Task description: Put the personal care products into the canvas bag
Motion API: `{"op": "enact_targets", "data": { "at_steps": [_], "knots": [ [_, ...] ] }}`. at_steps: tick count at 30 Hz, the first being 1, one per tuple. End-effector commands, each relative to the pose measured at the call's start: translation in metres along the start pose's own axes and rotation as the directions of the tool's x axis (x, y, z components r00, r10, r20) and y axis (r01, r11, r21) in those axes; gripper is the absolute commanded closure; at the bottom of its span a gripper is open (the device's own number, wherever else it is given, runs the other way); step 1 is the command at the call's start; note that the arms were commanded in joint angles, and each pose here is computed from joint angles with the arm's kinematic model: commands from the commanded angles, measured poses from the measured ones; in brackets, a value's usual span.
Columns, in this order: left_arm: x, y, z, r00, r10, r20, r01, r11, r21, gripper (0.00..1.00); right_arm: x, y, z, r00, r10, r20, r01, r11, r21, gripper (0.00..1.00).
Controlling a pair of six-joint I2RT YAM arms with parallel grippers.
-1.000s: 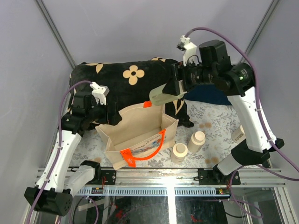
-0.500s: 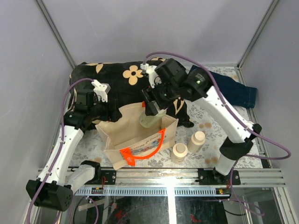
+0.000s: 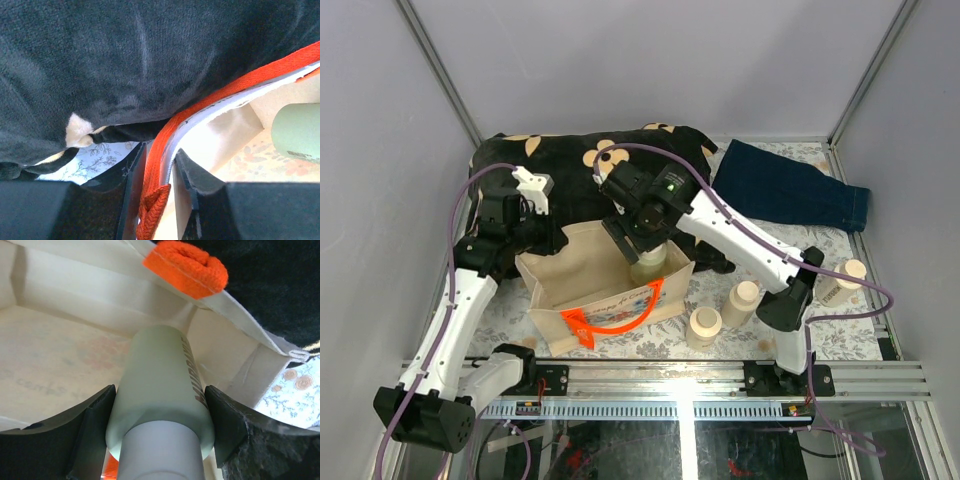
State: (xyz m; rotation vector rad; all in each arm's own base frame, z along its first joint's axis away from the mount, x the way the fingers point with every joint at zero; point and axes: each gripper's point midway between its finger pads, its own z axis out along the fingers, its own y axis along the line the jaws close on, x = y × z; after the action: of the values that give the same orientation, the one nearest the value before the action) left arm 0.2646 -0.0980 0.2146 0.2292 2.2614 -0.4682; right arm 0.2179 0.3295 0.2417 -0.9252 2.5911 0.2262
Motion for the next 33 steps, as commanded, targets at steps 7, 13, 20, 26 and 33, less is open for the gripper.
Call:
{"op": "enact_targets", "data": {
  "at_steps": [7,13,20,26,33],
  "knots": [
    [-0.015,0.015,-0.009,0.998,-0.001,0.059,0.007,0.994,-0.110,0.80,0.017,-0.024,0.020,0.999,0.038,0.014,-0.040,0.987,0.155,1.00],
    [-0.010,0.022,-0.005,0.998,0.006,0.061,0.002,0.990,-0.138,0.81,0.031,-0.038,0.050,0.999,0.038,0.014,-0.040,0.970,0.238,1.00],
    [-0.008,0.025,-0.003,0.999,0.008,0.051,0.000,0.989,-0.147,0.82,0.047,-0.044,0.076,0.999,0.032,0.012,-0.034,0.966,0.258,1.00],
    [-0.008,0.025,-0.005,0.998,0.011,0.056,-0.003,0.989,-0.150,0.82,0.078,-0.050,0.095,0.993,0.015,-0.115,0.019,0.957,0.289,1.00],
    [-0.007,0.023,-0.004,0.999,0.010,0.049,-0.003,0.990,-0.141,0.82,0.082,-0.048,0.097,0.993,0.008,-0.122,0.026,0.962,0.272,0.65]
  ]
}}
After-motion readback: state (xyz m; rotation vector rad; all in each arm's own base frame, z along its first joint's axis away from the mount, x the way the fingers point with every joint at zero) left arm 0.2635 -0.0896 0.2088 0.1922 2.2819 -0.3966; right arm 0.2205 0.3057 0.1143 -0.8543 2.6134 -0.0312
